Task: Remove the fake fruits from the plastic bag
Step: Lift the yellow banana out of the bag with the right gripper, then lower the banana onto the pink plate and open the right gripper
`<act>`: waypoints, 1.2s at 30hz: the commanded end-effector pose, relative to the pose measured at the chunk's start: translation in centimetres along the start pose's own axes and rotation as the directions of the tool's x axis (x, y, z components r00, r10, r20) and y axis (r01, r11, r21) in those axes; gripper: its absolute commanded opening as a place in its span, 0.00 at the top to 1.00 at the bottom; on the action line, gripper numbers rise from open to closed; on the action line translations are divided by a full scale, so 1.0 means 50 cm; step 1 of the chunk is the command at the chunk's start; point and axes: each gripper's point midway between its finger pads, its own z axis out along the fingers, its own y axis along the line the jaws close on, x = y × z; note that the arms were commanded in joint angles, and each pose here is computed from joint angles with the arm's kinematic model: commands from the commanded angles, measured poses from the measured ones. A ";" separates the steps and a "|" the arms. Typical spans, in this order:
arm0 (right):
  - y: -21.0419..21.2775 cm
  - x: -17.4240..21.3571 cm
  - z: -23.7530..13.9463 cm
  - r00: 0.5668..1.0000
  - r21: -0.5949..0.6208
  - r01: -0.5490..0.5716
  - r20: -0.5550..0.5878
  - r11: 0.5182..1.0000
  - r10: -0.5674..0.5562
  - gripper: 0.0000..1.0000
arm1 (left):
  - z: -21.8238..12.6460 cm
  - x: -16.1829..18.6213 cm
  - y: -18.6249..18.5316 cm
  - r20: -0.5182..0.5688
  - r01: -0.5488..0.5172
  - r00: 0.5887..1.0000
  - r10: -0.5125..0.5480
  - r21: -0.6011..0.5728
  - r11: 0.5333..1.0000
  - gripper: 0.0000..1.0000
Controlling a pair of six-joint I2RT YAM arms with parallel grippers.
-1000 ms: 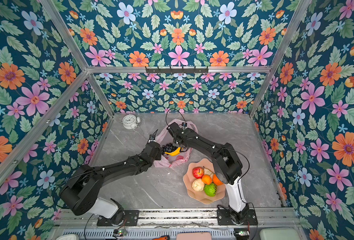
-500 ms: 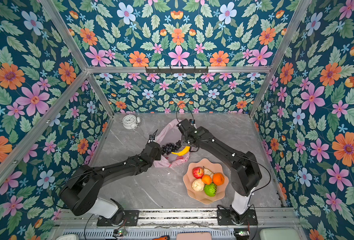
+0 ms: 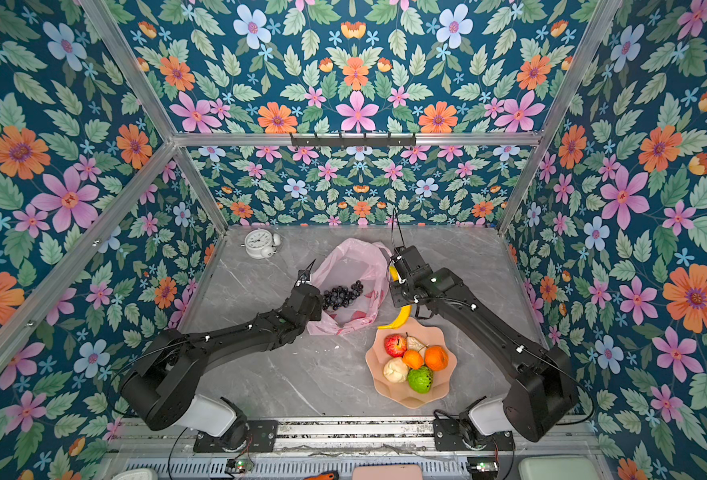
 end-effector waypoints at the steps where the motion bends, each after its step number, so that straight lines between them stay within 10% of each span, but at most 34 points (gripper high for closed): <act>1: 0.010 -0.012 -0.011 0.986 -0.048 0.163 0.040 0.986 -0.161 0.74 | 0.001 -0.006 0.002 0.011 0.005 1.000 -0.004 -0.007 1.000 0.92; 18: 0.009 0.056 -0.069 0.853 -0.225 0.492 -0.069 0.841 -0.517 0.73 | 0.001 -0.004 0.004 0.010 -0.002 1.000 0.002 -0.014 1.000 0.92; 36: 0.000 0.163 -0.034 0.612 -0.290 0.749 -0.042 0.596 -0.790 0.67 | 0.006 0.000 -0.002 0.000 -0.002 1.000 0.002 -0.004 1.000 0.92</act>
